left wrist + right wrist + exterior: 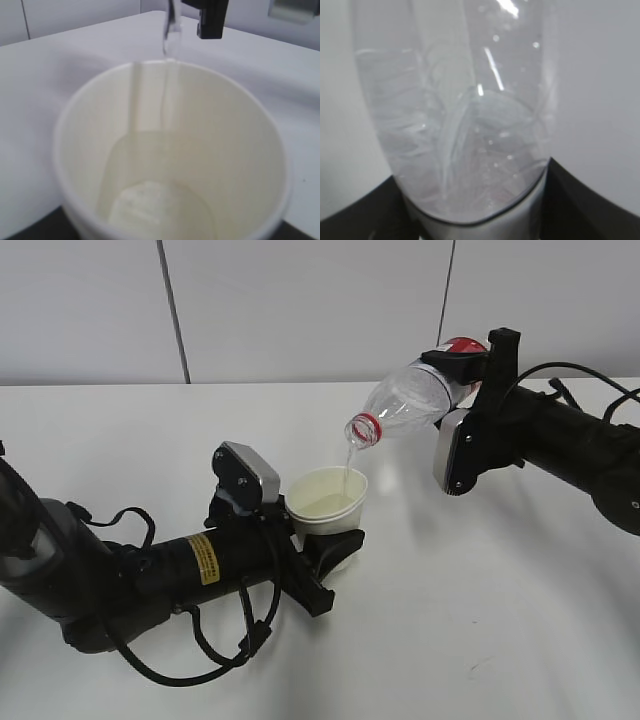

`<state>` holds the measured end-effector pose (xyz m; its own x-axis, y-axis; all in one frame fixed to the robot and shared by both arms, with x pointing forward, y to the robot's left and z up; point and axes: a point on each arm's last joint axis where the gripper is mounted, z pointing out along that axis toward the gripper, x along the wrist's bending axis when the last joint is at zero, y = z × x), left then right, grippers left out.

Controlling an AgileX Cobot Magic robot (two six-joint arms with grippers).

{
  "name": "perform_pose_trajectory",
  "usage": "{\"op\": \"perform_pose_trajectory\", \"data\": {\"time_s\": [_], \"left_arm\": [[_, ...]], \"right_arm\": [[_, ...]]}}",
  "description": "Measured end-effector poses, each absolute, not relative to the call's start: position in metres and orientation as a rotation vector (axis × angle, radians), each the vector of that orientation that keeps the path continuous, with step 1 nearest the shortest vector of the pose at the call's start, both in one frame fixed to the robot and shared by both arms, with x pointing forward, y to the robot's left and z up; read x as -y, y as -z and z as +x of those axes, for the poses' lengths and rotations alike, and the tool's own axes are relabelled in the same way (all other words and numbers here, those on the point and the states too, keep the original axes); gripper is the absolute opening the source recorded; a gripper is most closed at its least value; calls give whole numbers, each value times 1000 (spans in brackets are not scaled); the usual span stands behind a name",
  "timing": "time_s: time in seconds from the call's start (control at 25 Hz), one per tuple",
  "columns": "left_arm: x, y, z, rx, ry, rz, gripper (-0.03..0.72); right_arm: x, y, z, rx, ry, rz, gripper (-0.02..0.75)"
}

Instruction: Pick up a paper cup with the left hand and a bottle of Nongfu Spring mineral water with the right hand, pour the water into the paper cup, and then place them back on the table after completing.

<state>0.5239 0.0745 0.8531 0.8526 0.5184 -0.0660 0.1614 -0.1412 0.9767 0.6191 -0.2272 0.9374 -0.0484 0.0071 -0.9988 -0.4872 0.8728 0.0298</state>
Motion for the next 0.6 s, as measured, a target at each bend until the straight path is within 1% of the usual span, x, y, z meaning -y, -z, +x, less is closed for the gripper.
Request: {"op": "perform_pose_trajectory", "data": {"time_s": [0.6], "left_arm": [[-75,-853,525,-550,-346,1700,360]], "right_arm": [[228,-936,618,-1617,-525,-268,436]]}}
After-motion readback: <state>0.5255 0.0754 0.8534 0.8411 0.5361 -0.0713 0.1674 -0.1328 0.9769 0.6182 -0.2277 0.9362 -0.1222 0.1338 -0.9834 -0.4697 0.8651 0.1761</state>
